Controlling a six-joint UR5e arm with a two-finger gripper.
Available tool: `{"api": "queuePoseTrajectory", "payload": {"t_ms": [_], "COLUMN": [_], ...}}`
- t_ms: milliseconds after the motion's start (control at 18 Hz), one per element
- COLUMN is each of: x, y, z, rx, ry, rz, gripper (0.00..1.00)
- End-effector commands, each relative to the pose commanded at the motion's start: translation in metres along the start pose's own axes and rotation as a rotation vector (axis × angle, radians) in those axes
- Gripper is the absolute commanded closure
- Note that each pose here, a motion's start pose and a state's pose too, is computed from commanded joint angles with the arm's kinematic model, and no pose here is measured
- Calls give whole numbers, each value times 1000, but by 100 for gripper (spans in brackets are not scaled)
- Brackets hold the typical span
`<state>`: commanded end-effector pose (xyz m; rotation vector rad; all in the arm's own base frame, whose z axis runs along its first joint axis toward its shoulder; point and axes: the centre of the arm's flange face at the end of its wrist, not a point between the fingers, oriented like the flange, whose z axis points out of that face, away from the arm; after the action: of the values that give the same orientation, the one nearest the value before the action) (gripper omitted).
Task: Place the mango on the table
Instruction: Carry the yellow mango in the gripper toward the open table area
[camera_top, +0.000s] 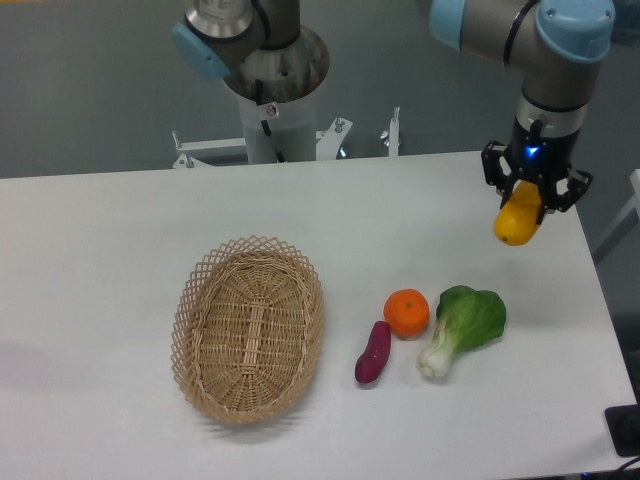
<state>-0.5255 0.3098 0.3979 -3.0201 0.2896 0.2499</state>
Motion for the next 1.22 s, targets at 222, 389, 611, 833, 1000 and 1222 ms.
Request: {"api": "queuePoseTrajectory", "payload": {"t_ms": [222, 389, 611, 833, 1000, 1222], "x": [5, 18, 50, 88, 137, 189], "y": [3, 5, 5, -3, -26, -48], "z": [9, 21, 29, 43, 61, 93], "rx": [-1, -7, -5, -4, -9, -2], "ry": [18, 47, 77, 127, 179, 153], "rz": [-3, 14, 37, 58, 118, 165], "gripper": [55, 55, 55, 55, 55, 55]}}
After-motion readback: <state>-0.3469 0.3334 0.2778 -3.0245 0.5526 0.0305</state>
